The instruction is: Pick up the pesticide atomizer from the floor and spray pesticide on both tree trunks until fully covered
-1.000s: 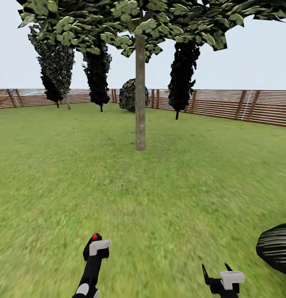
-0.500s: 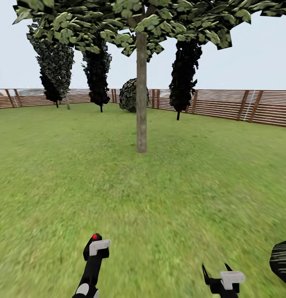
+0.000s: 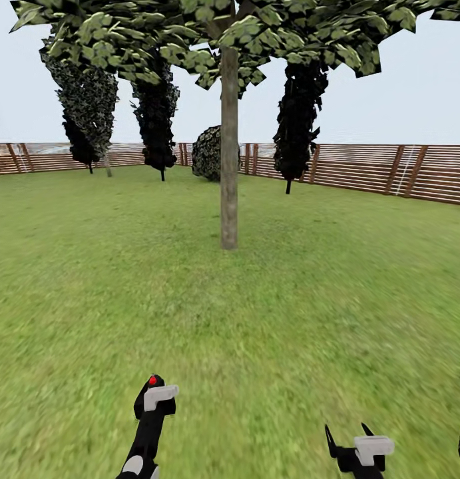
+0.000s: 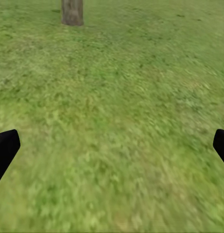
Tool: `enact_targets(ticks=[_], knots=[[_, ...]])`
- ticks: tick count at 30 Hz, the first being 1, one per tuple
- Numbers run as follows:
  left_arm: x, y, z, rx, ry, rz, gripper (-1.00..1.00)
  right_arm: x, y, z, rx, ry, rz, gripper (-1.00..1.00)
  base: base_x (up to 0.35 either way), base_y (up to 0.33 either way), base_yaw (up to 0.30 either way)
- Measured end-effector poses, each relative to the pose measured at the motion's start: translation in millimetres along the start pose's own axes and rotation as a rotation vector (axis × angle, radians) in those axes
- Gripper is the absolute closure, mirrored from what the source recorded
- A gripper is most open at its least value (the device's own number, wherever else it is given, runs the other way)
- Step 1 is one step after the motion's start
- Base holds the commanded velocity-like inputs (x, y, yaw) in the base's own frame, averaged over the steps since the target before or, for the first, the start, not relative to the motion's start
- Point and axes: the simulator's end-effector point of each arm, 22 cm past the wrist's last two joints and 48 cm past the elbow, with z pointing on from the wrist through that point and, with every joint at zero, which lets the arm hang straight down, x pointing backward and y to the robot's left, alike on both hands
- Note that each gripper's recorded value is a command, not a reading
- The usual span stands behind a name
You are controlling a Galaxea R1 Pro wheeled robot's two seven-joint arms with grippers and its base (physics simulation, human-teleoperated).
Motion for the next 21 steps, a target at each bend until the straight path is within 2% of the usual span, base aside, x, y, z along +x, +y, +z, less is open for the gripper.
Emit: enact_targets(ticks=[7,14,21], knots=[[0.4,0.3,-0.1,0.0,0.001,0.0,1.0,0.2,-0.2,-0.1,0.001,0.0,0.0,-1.0,0.35,0.003,0.0],[0.7,0.2,-0.2,0.0,0.002,0.001,1.0,16.1,-1.8,-6.4,0.004,0.038,-0.002,-1.0,0.35,0.0,0.0],[1.0,0.1,-0.2,0.0,0.003,0.001,1.0,17.7,-1.8,-7.1,0.004,0.042,-0.002,-1.0,0.35,0.0,0.0]])
